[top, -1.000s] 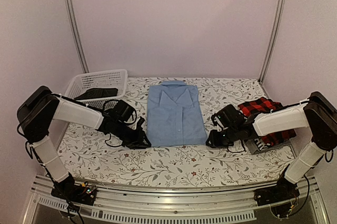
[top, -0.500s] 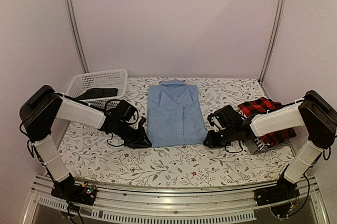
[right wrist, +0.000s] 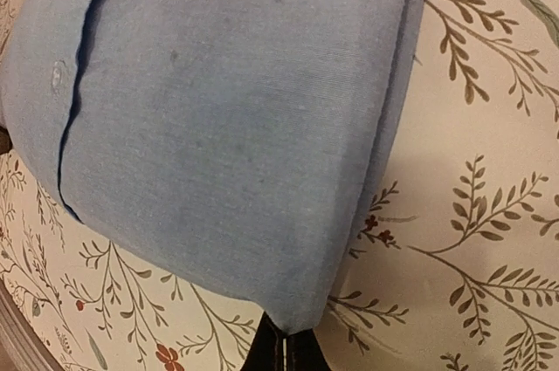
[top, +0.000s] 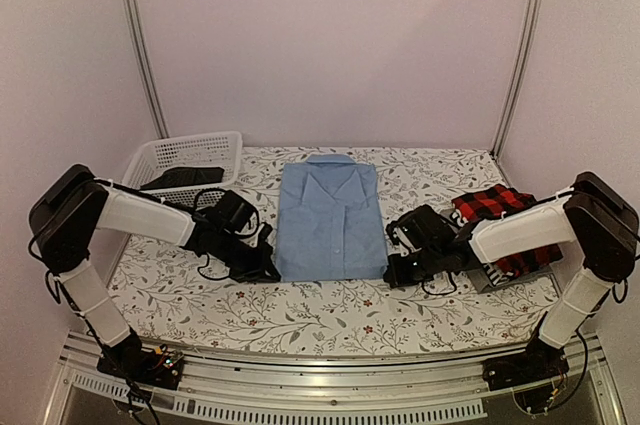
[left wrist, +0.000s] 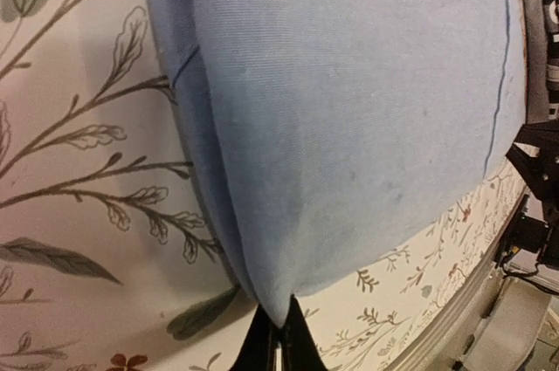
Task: Fold and stack the long sleeve shirts
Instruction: Pick up the 2/3-rectangle-folded shirt from the center of the board.
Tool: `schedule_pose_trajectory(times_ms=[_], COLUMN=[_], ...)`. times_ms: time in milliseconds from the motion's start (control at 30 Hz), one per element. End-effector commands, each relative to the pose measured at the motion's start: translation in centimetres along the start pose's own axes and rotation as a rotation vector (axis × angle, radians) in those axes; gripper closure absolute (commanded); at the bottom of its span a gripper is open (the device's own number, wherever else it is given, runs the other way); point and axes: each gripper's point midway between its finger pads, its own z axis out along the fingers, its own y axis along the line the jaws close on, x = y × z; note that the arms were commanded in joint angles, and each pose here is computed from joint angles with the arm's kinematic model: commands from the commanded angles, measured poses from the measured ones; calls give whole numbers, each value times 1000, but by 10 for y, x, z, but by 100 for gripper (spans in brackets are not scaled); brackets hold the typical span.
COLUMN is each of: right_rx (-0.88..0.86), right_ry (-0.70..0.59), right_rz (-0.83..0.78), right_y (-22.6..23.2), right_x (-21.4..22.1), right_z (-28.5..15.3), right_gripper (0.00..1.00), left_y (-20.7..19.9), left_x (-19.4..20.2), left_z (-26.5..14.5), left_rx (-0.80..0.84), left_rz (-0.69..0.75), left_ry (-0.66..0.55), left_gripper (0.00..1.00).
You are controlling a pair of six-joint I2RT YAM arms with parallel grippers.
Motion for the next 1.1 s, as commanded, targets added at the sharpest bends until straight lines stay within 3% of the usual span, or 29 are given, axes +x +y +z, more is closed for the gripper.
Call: schedule_pose_trajectory(times_ms=[0, 167, 267, 400, 467, 1067], right_rx=[-4, -54, -57, -53, -50, -43], right_ry=[39, 62, 72, 50, 37, 62], right_rz=[-4, 7, 19, 47, 56, 26], right_y=[12, 30, 32, 31, 30, 35], right_x=[20, 36, 41, 39, 37, 36], right_z=[-10, -16, -15, -19, -22, 0], right_gripper=[100, 100, 89, 74, 68, 73], left_y=[6, 13, 17, 18, 18, 20], left_x=[18, 36, 42, 45, 45, 49], left_z=[-16, -23, -24, -26, -28, -20], left_rx=[-33, -30, -33, -30, -32, -12], left_rz=[32, 39, 37, 38, 39, 44], left_ry=[10, 32, 38, 36, 31, 35], left_gripper=[100, 100, 100, 84, 81, 81])
